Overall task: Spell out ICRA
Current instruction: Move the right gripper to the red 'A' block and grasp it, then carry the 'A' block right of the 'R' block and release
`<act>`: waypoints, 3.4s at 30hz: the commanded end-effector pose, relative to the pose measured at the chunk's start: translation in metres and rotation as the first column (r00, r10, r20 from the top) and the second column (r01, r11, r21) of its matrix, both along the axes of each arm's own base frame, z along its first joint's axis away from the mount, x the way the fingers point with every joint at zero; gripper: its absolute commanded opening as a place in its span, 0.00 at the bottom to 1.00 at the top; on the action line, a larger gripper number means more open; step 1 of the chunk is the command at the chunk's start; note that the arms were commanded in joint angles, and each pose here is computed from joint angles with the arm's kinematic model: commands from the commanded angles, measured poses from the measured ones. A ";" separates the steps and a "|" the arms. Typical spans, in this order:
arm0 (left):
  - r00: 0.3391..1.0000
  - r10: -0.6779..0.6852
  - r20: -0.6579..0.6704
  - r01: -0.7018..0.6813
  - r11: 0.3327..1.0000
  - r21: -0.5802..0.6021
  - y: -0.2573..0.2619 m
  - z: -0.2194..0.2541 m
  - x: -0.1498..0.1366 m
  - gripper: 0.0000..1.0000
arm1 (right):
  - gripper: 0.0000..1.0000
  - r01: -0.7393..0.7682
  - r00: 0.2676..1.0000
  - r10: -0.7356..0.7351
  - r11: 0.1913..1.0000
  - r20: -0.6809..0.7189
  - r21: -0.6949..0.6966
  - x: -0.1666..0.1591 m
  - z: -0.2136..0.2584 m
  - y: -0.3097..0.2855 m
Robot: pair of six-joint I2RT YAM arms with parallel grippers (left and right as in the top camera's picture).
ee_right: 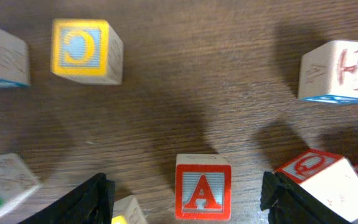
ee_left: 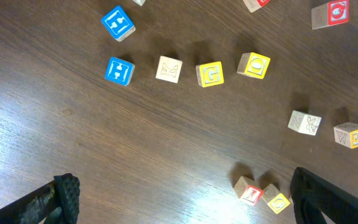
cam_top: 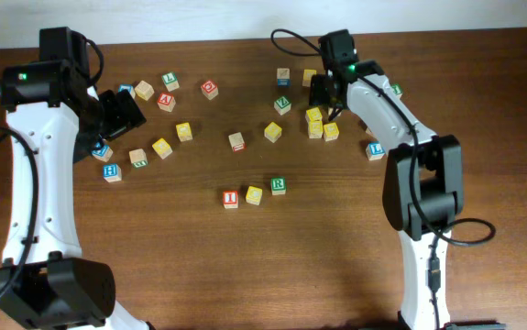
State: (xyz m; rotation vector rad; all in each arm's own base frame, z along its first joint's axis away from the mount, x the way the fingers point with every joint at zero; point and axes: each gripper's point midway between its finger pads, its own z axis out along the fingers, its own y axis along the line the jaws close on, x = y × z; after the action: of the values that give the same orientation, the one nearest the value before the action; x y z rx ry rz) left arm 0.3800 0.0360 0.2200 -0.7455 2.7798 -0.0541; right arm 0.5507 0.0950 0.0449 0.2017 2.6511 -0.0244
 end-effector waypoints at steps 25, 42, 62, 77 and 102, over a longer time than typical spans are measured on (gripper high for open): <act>1.000 0.008 0.015 -0.008 1.000 -0.006 -0.002 0.000 0.004 0.99 | 0.44 -0.067 0.992 0.076 0.994 -0.100 0.091 -0.007 -0.036 -0.006; 1.000 0.008 0.015 -0.008 1.000 -0.007 -0.002 0.000 0.004 0.99 | 0.20 -0.072 0.996 0.076 0.993 -0.040 0.096 -0.002 0.025 -0.006; 0.999 -0.006 -0.032 0.004 0.998 -0.062 -0.012 -0.003 -0.007 0.99 | 0.17 -0.171 0.813 0.245 0.968 -0.529 0.185 -0.202 0.043 0.071; 0.999 -0.006 -0.033 0.004 0.998 -0.061 -0.012 -0.003 -0.008 0.99 | 0.22 -0.247 0.846 0.298 0.954 -0.441 0.171 -0.203 -0.036 0.092; 0.994 -0.062 -0.090 0.048 0.988 -0.148 -0.038 -0.006 -0.021 0.51 | 0.33 -0.008 0.987 0.035 0.985 -0.156 0.170 -0.182 0.160 -0.032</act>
State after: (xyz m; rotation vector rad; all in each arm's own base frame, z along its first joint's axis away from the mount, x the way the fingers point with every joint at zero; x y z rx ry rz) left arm 0.3589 0.0170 0.2157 -0.7676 2.8823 -0.1717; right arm 0.3634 0.0922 0.1963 0.1644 2.8515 0.2502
